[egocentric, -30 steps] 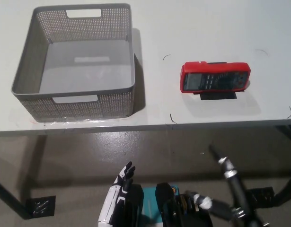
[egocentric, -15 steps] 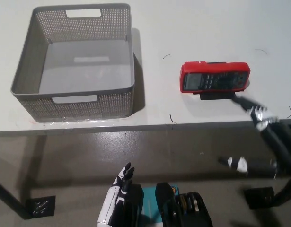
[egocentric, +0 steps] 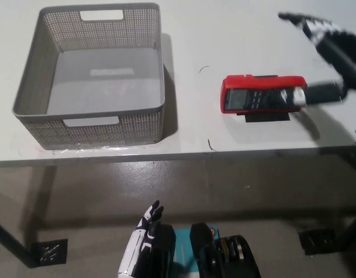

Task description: Use the right hand to pick up a multimeter on the right side and put it into a container on the left side

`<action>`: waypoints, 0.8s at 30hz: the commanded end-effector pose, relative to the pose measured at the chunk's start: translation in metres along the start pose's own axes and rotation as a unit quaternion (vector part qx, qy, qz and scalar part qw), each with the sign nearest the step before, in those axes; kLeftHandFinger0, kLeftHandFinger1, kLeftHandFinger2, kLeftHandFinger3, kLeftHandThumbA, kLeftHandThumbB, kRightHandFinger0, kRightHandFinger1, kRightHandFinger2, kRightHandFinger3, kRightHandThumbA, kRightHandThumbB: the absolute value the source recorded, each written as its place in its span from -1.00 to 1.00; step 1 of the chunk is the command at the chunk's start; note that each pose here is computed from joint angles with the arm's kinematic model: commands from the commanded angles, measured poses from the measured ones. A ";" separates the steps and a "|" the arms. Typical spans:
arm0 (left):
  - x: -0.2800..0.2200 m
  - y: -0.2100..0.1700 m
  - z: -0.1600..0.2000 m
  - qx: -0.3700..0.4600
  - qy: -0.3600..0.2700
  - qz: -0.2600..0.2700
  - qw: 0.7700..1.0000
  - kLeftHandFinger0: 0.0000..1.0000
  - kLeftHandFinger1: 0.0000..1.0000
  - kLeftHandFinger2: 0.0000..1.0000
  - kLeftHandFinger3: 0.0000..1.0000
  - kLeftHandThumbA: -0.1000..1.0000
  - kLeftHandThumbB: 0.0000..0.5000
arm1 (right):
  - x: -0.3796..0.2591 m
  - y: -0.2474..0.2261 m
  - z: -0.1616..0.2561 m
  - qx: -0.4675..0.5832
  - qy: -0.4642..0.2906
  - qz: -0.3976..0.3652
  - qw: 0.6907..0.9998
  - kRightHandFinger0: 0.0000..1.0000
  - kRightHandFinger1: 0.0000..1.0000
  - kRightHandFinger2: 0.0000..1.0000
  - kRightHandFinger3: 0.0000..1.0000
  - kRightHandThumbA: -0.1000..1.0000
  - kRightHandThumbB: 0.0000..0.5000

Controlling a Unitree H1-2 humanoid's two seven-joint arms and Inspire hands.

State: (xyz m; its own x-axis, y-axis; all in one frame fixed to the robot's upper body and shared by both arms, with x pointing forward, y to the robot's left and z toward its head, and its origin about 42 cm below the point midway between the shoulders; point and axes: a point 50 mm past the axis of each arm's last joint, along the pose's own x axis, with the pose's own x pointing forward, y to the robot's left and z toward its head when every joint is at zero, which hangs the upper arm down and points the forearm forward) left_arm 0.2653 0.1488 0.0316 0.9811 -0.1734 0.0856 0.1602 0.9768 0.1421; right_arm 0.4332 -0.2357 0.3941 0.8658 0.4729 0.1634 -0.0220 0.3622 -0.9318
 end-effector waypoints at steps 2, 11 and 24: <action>0.002 -0.001 0.008 -0.003 -0.037 0.005 0.999 1.00 1.00 1.00 1.00 1.00 1.00 | 0.080 -0.095 -0.003 -0.032 0.148 0.108 0.983 1.00 1.00 1.00 1.00 1.00 0.79; 0.000 -0.002 0.009 -0.002 -0.037 0.006 0.999 1.00 1.00 1.00 1.00 1.00 1.00 | 0.139 -0.093 -0.010 0.024 0.193 0.188 0.963 1.00 1.00 1.00 1.00 1.00 0.49; 0.000 -0.001 0.008 -0.005 -0.036 0.004 0.999 1.00 1.00 1.00 1.00 1.00 1.00 | 0.181 -0.058 -0.008 0.035 0.244 0.243 0.938 1.00 1.00 1.00 1.00 1.00 0.81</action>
State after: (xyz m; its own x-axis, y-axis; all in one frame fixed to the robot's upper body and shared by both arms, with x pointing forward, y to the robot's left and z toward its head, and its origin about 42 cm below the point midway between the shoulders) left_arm 0.2645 0.1484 0.0313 0.9791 -0.1831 0.0885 0.1691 0.9748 0.1459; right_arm 0.5938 -0.2012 0.4104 0.8459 0.1240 -0.5187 -0.5306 0.2933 -0.7952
